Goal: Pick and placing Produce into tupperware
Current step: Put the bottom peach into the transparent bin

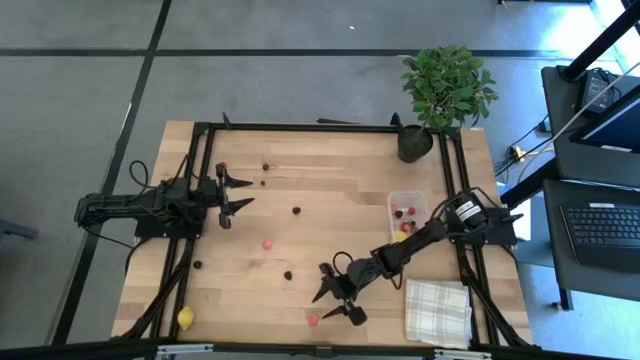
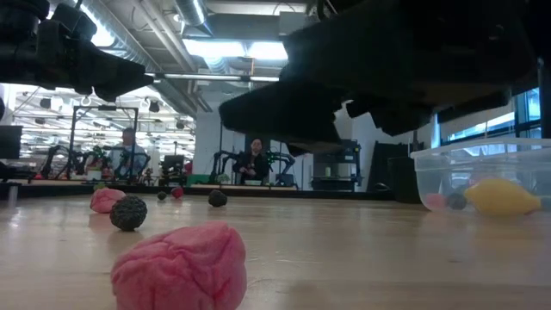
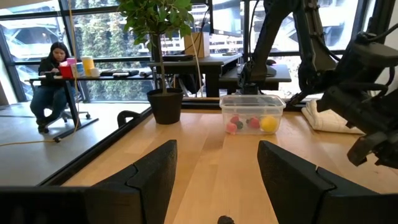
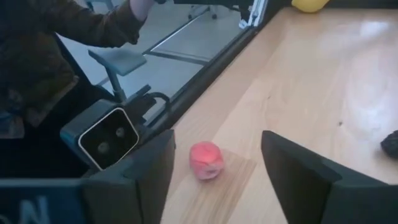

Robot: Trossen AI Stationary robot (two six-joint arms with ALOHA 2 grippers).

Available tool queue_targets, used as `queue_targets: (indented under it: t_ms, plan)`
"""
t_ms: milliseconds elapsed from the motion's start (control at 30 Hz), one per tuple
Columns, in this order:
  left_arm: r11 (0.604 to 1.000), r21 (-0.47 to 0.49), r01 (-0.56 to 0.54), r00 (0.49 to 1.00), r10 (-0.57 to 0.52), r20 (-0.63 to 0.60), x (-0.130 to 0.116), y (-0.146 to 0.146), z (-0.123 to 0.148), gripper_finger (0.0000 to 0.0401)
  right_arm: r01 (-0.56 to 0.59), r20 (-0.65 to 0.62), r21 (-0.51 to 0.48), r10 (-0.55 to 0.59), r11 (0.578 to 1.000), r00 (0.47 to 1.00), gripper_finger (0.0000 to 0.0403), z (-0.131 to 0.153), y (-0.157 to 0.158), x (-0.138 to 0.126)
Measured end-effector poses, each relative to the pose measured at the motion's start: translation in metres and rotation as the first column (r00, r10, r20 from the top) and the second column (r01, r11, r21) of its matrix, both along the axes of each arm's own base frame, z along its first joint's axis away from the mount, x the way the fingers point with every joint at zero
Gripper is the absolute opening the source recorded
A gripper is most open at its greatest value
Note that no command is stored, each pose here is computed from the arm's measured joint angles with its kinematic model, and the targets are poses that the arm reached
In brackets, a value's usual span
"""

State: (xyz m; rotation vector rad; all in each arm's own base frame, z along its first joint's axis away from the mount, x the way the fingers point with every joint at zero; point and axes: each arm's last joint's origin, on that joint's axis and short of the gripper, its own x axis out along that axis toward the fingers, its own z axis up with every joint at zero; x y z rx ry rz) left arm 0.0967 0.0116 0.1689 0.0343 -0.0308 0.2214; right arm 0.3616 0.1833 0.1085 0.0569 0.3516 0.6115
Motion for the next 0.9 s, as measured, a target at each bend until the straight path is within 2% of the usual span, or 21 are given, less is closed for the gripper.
queue_targets:
  t_ms: [167, 367, 600, 767, 900]
  plan:
    - [1.000, 0.000, 0.000, 1.000, 0.000, 0.000, 0.000, 0.000, 0.000, 0.0218, 0.005, 0.012, 0.015, -0.005, 1.000, 1.000, 0.0276, 0.001, 0.001, 0.000]
    - [1.000, 0.000, 0.000, 1.000, 0.000, 0.000, 0.000, 0.000, 0.000, 0.0218, 0.083, 0.011, -0.018, -0.083, 0.996, 0.997, 0.0275, 0.003, 0.007, 0.001]
    - [1.000, -0.001, 0.000, 1.000, 0.000, 0.000, 0.000, 0.000, 0.000, 0.0218, 0.035, 0.007, -0.146, -0.035, 0.989, 0.999, 0.0271, 0.015, 0.019, 0.015]
    - [1.000, -0.007, 0.001, 1.000, -0.001, 0.002, 0.000, 0.000, 0.000, 0.0218, 0.020, -0.019, -0.162, -0.024, 0.987, 1.000, 0.0271, 0.002, 0.024, 0.024]
    - [1.000, -0.008, 0.003, 1.000, -0.003, 0.002, 0.000, 0.000, 0.000, 0.0218, 0.003, -0.023, -0.137, -0.006, 0.991, 1.000, 0.0271, -0.002, 0.027, 0.030]
